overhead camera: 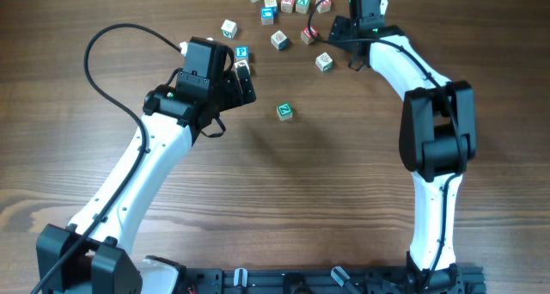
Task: Form a horizontal line
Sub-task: 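Reach the right gripper to the pile and grasp the red M block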
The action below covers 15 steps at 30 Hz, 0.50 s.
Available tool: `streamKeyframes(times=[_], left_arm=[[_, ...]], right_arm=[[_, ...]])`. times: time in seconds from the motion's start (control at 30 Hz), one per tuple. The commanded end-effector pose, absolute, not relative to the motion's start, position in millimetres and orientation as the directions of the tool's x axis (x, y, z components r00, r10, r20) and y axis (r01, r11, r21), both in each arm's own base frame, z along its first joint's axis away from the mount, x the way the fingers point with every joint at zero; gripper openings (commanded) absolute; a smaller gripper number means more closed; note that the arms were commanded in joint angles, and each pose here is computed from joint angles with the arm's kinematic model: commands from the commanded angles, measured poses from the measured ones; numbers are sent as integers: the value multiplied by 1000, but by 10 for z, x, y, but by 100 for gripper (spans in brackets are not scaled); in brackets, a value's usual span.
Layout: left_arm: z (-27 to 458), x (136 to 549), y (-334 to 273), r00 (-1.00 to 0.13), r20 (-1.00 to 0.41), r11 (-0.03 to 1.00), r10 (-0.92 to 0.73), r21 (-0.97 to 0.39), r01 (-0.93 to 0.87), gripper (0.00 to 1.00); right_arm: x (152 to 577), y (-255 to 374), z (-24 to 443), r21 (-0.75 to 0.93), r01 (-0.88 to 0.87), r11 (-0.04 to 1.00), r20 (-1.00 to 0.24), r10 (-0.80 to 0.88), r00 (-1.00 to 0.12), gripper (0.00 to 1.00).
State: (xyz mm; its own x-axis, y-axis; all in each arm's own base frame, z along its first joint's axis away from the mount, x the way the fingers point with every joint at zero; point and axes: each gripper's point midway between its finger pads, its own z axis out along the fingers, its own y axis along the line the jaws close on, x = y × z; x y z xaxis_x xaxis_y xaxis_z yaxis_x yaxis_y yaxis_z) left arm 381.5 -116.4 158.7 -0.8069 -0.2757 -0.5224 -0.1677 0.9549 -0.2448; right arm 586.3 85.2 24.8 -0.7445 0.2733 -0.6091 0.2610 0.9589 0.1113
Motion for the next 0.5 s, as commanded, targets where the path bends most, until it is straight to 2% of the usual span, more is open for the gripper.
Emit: streamKeyframes(times=[0.0,0.2,0.27,0.3,0.33,0.47], left_arm=[[1596,3804,-1154,-806,-524,955,-275,-248,-164,100],[1596,3805,-1154,-806,-525,955,-275,-248,-164,100],[1596,3805,-1154,-806,-525,955,-274,-248,-164,100],[1596,3805,-1154,-806,-525,955,-275,-248,-164,100],[1596,3804,-1154,-806,-524,955,-275,-248,-164,100],[1596,3804,-1154,-806,-524,955,-275,-248,-164,100]], right_arm=[[5963,833,187,85,262,961,-635,255,-729,94],[6111,903,308,134,237,962,-679,264,-685,74],[6128,907,287,137,237,962,-683,264,-681,62],[6128,907,251,135,237,962,-681,264,-683,59],[6123,906,221,133,238,962,-678,263,-687,57],[6088,993,36,158,208,965,-643,261,-720,60]])
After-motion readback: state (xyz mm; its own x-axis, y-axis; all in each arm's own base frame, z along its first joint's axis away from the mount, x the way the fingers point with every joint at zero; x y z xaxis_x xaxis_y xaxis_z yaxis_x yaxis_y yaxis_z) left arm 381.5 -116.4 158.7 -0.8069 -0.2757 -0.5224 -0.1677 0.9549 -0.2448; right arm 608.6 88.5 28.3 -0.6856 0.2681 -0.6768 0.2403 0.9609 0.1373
